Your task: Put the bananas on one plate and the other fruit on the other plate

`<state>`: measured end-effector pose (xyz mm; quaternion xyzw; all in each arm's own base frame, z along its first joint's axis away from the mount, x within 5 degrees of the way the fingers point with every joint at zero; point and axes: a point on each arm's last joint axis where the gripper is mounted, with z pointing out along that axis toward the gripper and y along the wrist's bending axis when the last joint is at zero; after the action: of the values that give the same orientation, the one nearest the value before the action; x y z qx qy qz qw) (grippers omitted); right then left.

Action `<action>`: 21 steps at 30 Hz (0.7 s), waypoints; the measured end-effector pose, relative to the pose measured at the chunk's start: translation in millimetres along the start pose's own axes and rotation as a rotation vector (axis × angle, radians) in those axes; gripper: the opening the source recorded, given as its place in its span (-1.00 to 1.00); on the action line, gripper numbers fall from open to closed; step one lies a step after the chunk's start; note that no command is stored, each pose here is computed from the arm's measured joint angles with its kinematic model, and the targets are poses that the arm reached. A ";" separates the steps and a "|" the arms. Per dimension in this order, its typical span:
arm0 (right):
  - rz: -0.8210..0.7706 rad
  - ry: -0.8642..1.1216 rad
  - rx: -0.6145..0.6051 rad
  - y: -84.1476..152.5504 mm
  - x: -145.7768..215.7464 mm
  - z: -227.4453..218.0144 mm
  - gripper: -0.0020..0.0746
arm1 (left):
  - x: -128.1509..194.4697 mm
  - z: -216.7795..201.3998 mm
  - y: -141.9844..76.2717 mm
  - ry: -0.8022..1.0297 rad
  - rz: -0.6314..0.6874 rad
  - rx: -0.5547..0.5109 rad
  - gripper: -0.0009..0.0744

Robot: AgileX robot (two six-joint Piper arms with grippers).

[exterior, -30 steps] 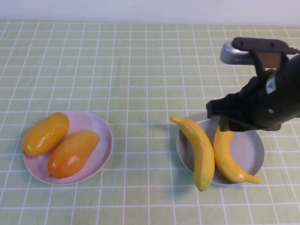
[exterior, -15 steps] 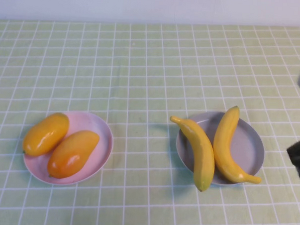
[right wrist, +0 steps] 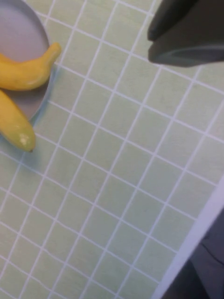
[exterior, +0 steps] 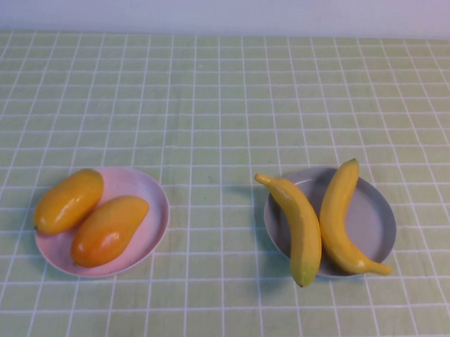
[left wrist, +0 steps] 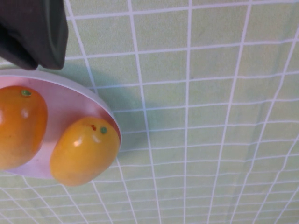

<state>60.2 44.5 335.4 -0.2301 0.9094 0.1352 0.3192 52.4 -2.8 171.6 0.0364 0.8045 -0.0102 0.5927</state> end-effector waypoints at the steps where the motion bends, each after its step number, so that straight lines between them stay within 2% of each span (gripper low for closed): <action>1: 0.000 -0.017 0.000 -0.6 2.2 3.6 -0.99 | 0.0 0.0 0.0 0.000 0.000 0.000 -0.98; 8: -0.028 -0.202 0.037 -8.6 10.2 51.3 -0.99 | 0.0 0.0 0.0 0.000 0.000 0.000 -0.98; 17: 0.232 -0.388 0.204 -37.9 50.1 81.9 -0.99 | 0.0 0.0 0.0 0.000 0.000 0.000 -0.98; 21: 0.257 -0.490 0.291 -45.3 72.0 88.4 -0.99 | 0.0 0.0 0.0 0.000 0.000 0.000 -0.98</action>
<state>79.2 16.4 217.4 -0.0255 0.8367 0.0941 0.5389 52.4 -2.8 171.6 0.0364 0.8045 -0.0102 0.5927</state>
